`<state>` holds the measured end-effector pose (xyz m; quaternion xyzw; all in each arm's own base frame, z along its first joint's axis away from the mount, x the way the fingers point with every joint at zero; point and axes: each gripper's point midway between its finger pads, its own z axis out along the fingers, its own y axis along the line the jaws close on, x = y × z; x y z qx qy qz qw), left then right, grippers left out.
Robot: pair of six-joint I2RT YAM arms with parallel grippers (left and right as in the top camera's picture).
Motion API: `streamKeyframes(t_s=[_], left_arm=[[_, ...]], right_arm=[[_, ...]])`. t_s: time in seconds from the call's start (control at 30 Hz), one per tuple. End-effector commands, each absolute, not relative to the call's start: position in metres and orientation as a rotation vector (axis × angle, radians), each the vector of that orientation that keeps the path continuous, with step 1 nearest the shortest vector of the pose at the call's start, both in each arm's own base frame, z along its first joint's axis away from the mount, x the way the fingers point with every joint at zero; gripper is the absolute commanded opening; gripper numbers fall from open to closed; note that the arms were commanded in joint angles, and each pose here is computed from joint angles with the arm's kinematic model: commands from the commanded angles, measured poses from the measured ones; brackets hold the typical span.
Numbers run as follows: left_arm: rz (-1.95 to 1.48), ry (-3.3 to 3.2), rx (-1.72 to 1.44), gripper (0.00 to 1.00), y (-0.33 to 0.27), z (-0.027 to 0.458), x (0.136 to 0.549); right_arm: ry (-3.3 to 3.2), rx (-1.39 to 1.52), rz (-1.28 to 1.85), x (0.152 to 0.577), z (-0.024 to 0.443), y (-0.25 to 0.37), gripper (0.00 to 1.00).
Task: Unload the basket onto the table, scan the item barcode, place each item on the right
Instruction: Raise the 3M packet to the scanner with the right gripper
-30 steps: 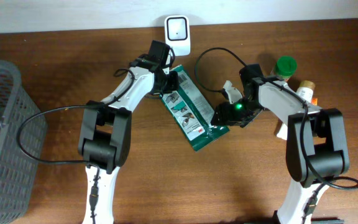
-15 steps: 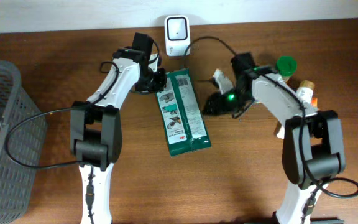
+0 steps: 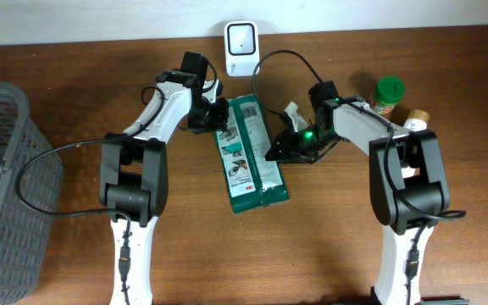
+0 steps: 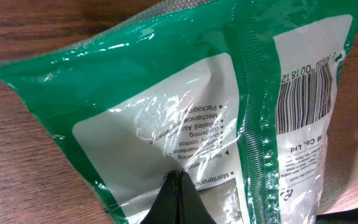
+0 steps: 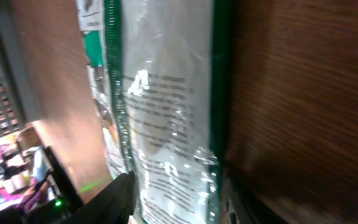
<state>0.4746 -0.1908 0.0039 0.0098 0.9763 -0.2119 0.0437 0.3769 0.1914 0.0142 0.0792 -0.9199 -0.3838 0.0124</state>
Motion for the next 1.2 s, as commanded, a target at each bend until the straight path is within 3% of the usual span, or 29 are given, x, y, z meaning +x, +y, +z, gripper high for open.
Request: streamKeyframes(t_s=[0.0,0.1,0.13,0.2,0.37,0.47,0.63,0.7,0.8,0.9,0.97,1.0,1.03,1.07,1.1,1.17], left_arm=[[-0.649,3.074,0.002,0.00,-0.189,-0.027,0.458],[-0.653,3.073,0.002,0.00,-0.189,-0.027,0.458],[-0.653,3.073,0.002,0.00,-0.189,-0.027,0.458],[-0.653,3.074,0.002,0.00,-0.189,-0.027,0.458],[-0.653,3.071,0.003,0.00,-0.189,-0.027,0.459],[-0.654,3.059,-0.013,0.00,-0.183,-0.018,0.464],[-0.637,2.915,-0.006,0.01,-0.141,0.067,0.484],[-0.603,2.821,-0.013,0.09,-0.107,0.107,0.493],[-0.523,2.777,-0.098,0.19,-0.069,0.124,0.499],[-0.498,2.770,-0.177,0.47,-0.040,0.124,0.501],[-0.427,2.781,-0.002,0.53,-0.021,0.121,0.496],[-0.413,2.783,0.055,0.54,-0.016,0.121,0.494],[-0.406,2.787,0.070,0.64,-0.011,0.120,0.492],[-0.404,2.788,0.056,0.75,-0.006,0.120,0.492],[-0.399,2.789,0.047,1.00,-0.003,0.120,0.492],[-0.349,2.798,0.031,0.99,0.006,0.118,0.492]], right_arm=[[-2.768,0.240,-1.323,0.371,0.007,0.211,0.46],[-2.788,0.254,-1.344,0.377,0.008,0.238,0.49],[-2.812,0.275,-1.364,0.383,0.009,0.252,0.44],[-2.830,0.318,-1.397,0.388,0.012,0.262,0.25],[-2.833,0.231,-1.448,0.402,0.017,0.239,0.04],[-2.833,0.287,-1.484,0.402,0.027,0.235,0.04],[-2.855,0.569,-1.559,0.389,0.085,0.235,0.04],[-2.842,0.771,-1.662,0.378,0.132,0.238,0.04],[-2.849,0.957,-1.725,0.363,0.176,0.237,0.04],[-2.798,1.124,-1.850,0.344,0.221,0.238,0.04],[-2.762,1.251,-1.934,0.328,0.253,0.238,0.04],[-2.767,1.295,-1.941,0.325,0.261,0.237,0.04],[-2.771,1.324,-1.944,0.323,0.266,0.237,0.04],[-2.775,1.342,-1.948,0.321,0.270,0.236,0.04],[-2.799,1.350,-1.922,0.322,0.270,0.235,0.04],[-3.085,1.249,-1.539,0.347,0.238,0.219,0.04]])
